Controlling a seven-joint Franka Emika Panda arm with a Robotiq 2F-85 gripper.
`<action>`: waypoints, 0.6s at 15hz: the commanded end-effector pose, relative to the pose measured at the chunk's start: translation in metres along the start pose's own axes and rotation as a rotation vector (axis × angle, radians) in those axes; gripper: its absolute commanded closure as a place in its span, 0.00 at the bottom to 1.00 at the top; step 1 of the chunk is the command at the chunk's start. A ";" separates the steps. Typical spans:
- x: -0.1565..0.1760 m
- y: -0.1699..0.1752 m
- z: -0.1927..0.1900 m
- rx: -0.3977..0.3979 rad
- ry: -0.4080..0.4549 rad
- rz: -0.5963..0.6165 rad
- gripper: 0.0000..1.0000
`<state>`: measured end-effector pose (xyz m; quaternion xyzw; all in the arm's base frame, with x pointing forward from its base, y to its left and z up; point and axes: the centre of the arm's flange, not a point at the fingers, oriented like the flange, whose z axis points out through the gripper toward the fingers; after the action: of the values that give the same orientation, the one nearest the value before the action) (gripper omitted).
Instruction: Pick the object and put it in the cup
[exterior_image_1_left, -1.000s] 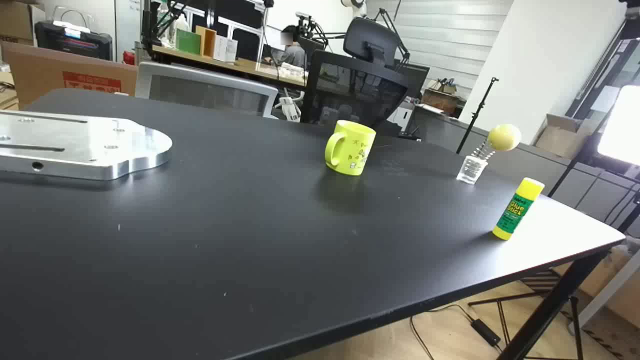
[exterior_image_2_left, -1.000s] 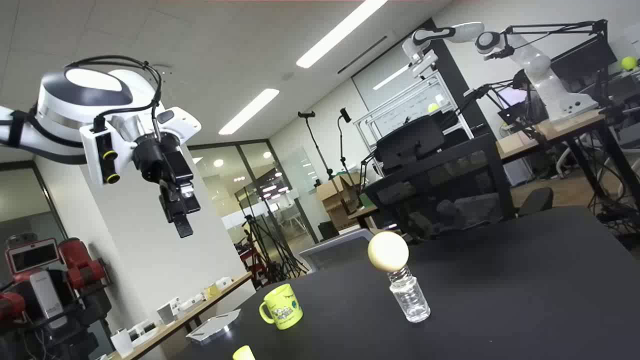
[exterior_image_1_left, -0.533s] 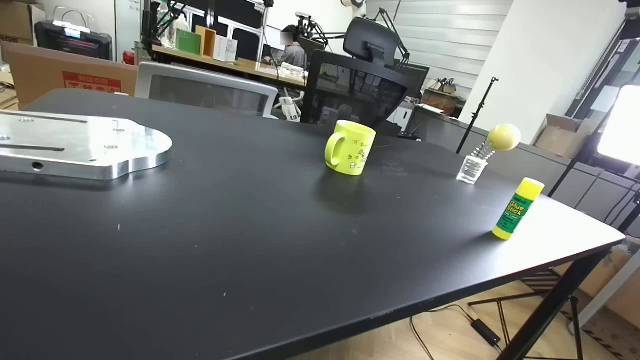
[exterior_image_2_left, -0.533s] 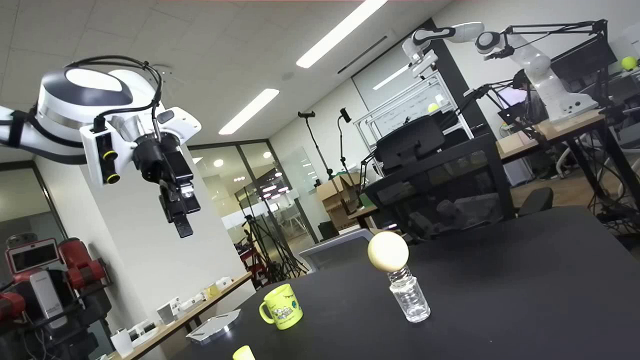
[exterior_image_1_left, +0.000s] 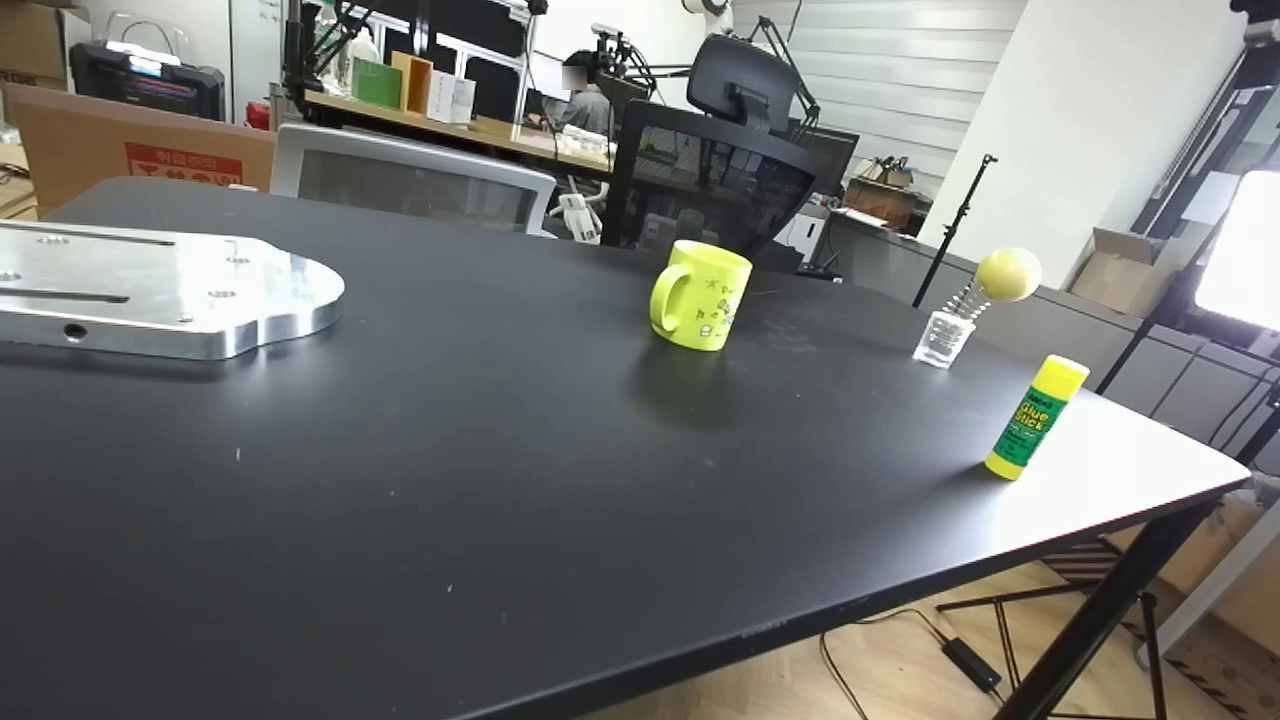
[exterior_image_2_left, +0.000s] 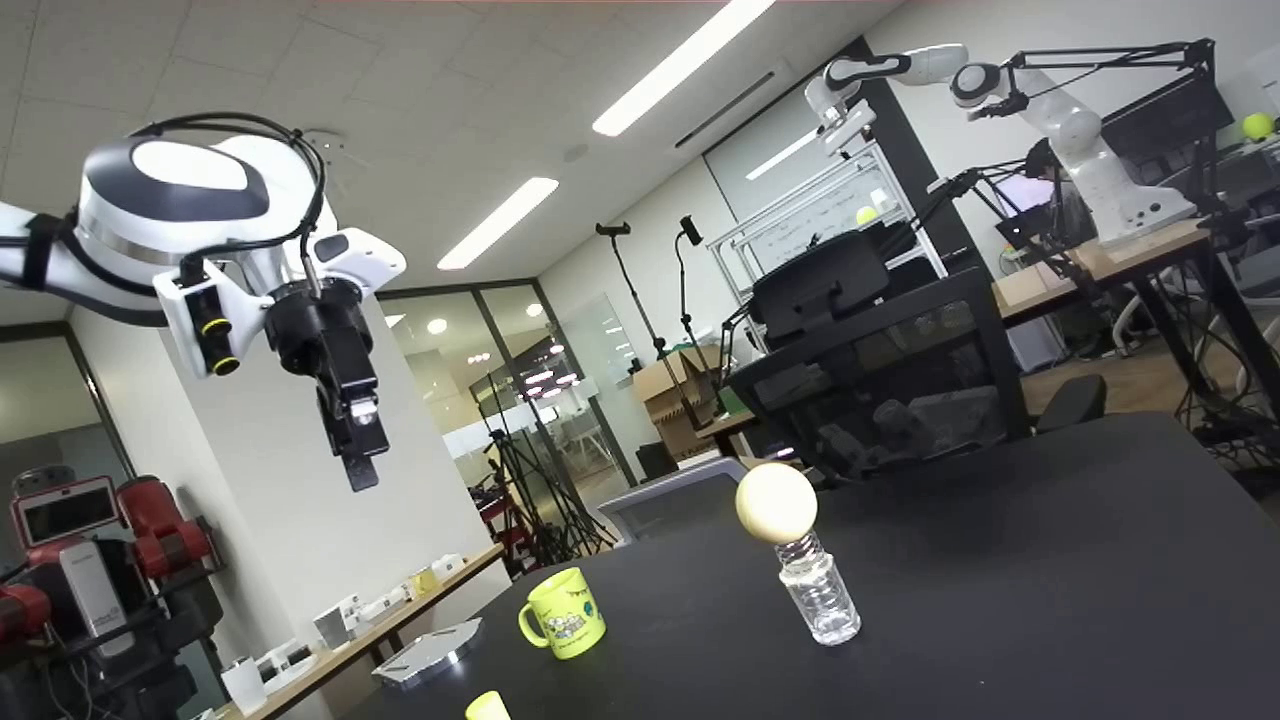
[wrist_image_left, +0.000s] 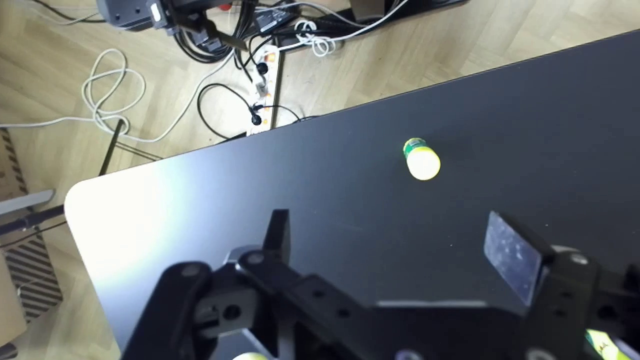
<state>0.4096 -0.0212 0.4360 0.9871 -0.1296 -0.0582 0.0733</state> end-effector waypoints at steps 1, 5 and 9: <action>-0.006 0.004 0.025 0.113 -0.028 0.147 0.00; -0.009 0.015 0.058 0.171 -0.026 0.279 0.00; -0.010 0.012 0.091 0.160 0.030 0.349 0.00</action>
<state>0.3898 -0.0447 0.3710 0.9640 -0.2634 -0.0359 -0.0007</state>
